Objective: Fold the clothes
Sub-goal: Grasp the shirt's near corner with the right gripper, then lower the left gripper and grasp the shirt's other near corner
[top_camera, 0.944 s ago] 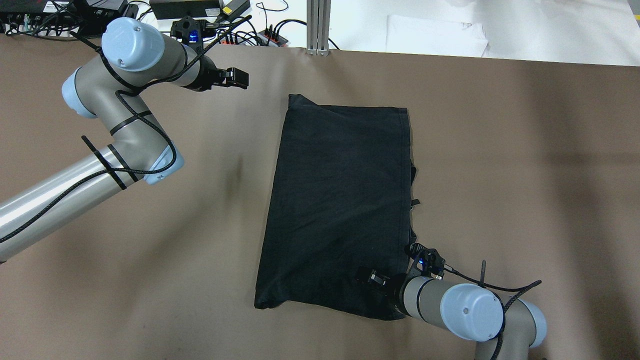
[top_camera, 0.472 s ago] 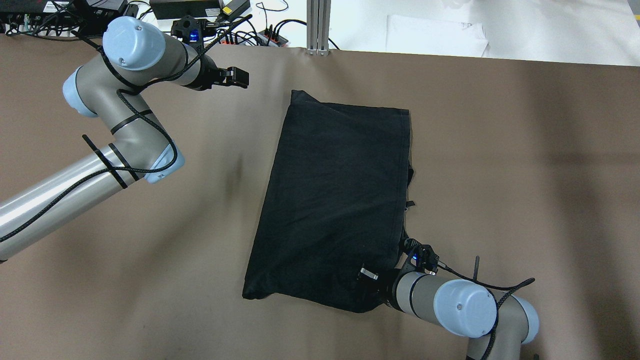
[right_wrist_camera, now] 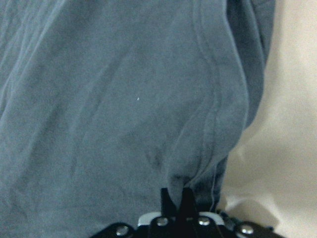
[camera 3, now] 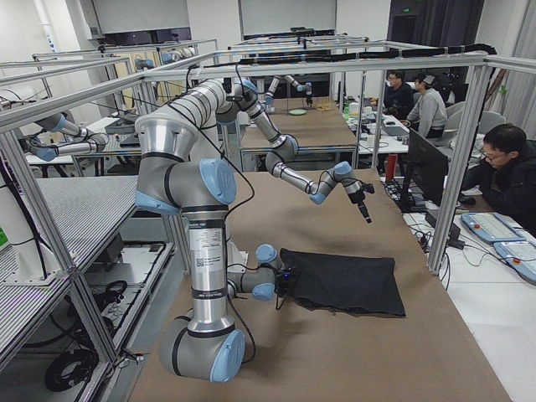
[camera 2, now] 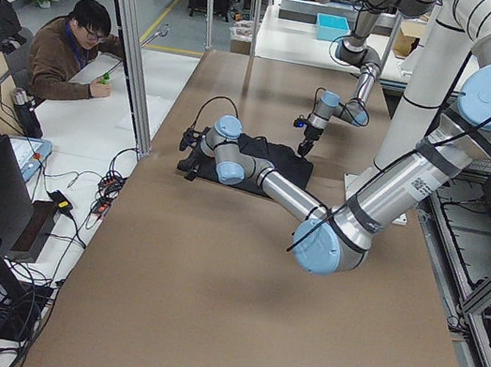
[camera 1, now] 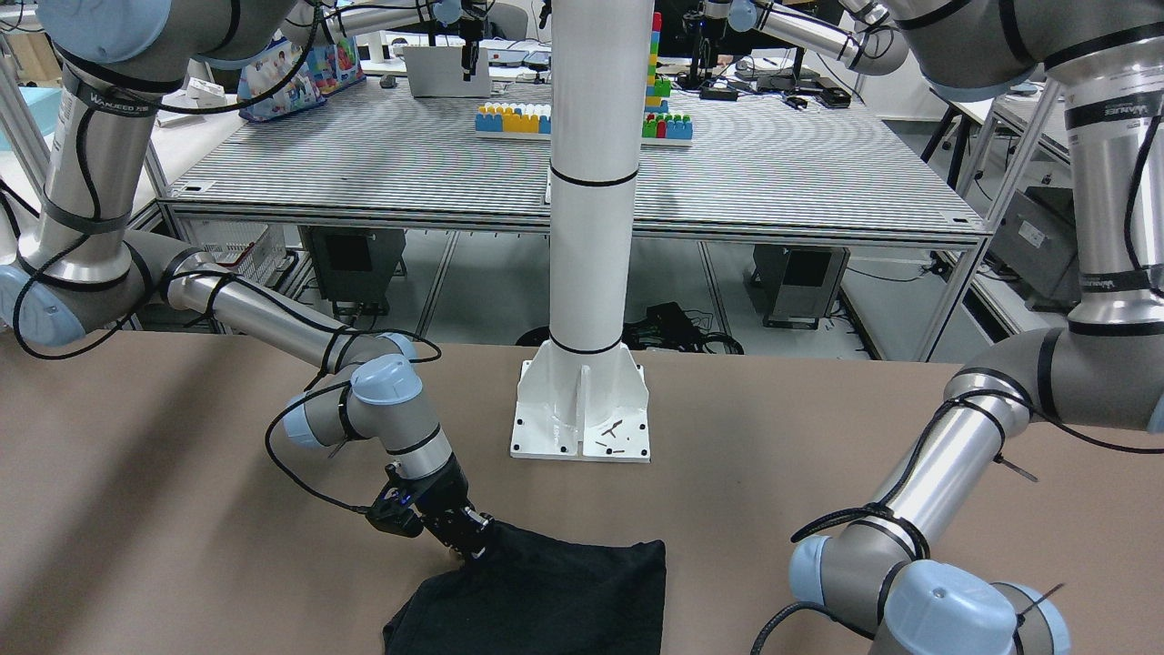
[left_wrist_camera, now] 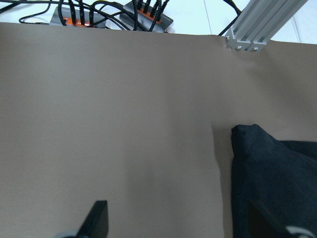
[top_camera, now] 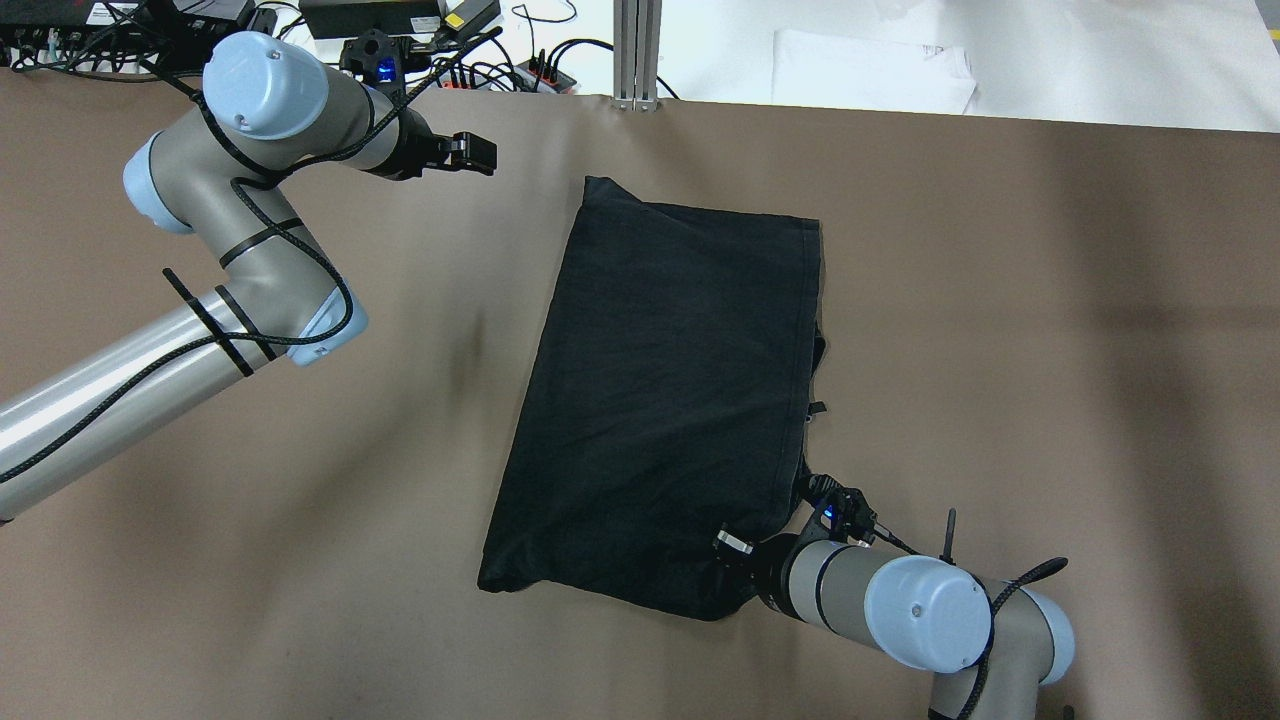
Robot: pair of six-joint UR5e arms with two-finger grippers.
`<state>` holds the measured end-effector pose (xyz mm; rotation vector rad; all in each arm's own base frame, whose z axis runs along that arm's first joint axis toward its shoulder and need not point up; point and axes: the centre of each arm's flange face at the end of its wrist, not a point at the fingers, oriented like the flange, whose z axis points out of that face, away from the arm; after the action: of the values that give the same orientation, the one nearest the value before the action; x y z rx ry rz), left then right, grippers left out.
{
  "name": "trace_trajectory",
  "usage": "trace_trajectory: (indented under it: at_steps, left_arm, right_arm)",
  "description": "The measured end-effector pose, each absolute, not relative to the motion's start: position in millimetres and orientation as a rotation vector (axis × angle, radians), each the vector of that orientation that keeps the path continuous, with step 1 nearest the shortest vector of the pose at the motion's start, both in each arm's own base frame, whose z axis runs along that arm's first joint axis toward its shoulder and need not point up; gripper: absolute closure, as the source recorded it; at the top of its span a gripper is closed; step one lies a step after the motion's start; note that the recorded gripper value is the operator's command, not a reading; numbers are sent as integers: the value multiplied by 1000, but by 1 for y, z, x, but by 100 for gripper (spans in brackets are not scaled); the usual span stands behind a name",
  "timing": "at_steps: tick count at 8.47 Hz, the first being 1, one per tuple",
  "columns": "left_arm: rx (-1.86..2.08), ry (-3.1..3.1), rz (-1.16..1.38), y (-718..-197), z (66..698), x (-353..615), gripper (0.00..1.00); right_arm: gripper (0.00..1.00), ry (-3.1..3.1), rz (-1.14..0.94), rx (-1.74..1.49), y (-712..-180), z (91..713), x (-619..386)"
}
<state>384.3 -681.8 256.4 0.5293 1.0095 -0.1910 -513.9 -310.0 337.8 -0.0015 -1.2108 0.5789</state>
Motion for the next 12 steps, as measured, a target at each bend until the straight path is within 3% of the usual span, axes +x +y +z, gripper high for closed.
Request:
trace_trajectory:
  at_steps: [3,6,9,12]
  left_arm:
    - [500,1057,-238,-678,237,389,0]
    - [434,1166,-295,-640,204,412,0]
    - [345,1315,-261,-562,234,393,0]
    - [264,1379,-299,-475,249,449,0]
  right_arm:
    - [100,-1234,577,7,-313,327,-505]
    - [100,-1262,570,7,-311,314,-496]
    - [100,-1267,572,14,-314,311,-493]
    - [100,-1269,587,27,-325,311,-485]
